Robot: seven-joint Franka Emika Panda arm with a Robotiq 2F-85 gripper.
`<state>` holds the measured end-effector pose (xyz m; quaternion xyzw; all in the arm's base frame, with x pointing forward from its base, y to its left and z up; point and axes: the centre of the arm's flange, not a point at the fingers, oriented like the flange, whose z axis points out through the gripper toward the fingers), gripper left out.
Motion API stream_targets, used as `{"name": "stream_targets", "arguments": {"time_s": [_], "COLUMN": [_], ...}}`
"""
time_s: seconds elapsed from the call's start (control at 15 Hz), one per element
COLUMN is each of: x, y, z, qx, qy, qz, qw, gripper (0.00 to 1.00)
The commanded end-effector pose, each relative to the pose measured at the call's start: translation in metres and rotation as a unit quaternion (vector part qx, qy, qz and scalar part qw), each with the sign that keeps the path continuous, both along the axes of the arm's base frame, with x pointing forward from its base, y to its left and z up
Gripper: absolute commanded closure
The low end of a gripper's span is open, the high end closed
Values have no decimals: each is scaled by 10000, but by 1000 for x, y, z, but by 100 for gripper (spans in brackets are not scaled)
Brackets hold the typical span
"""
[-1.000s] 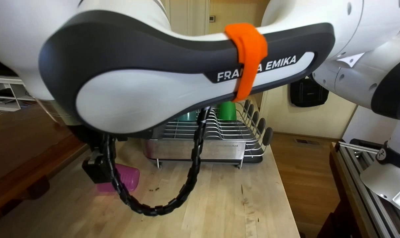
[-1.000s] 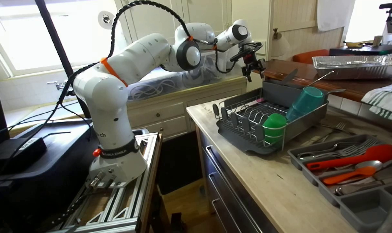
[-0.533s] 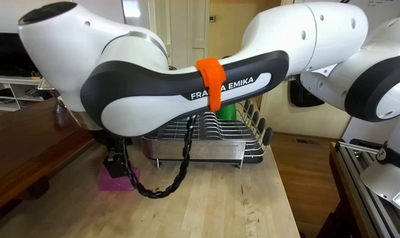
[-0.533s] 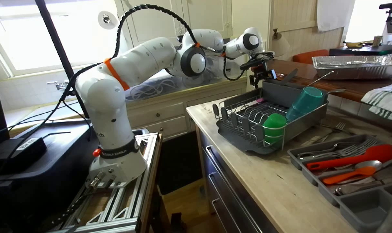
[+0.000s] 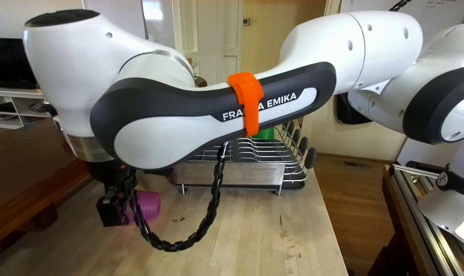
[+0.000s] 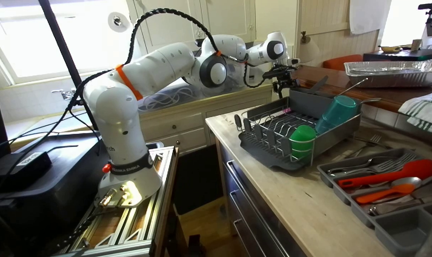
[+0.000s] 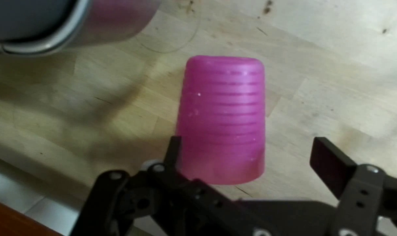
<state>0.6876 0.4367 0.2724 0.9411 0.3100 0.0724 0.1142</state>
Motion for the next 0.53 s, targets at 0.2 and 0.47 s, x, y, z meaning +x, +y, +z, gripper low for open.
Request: {"name": "stream_targets", "arguments": {"time_s": [0.2,0.47], "x": [18,24], "y": [17,21], "z": [-16,-24], "qx": [206,150], "qy": [-293,-416], "qz": [-582,-678], "qw": [9977,9967], "gripper": [0,0]}}
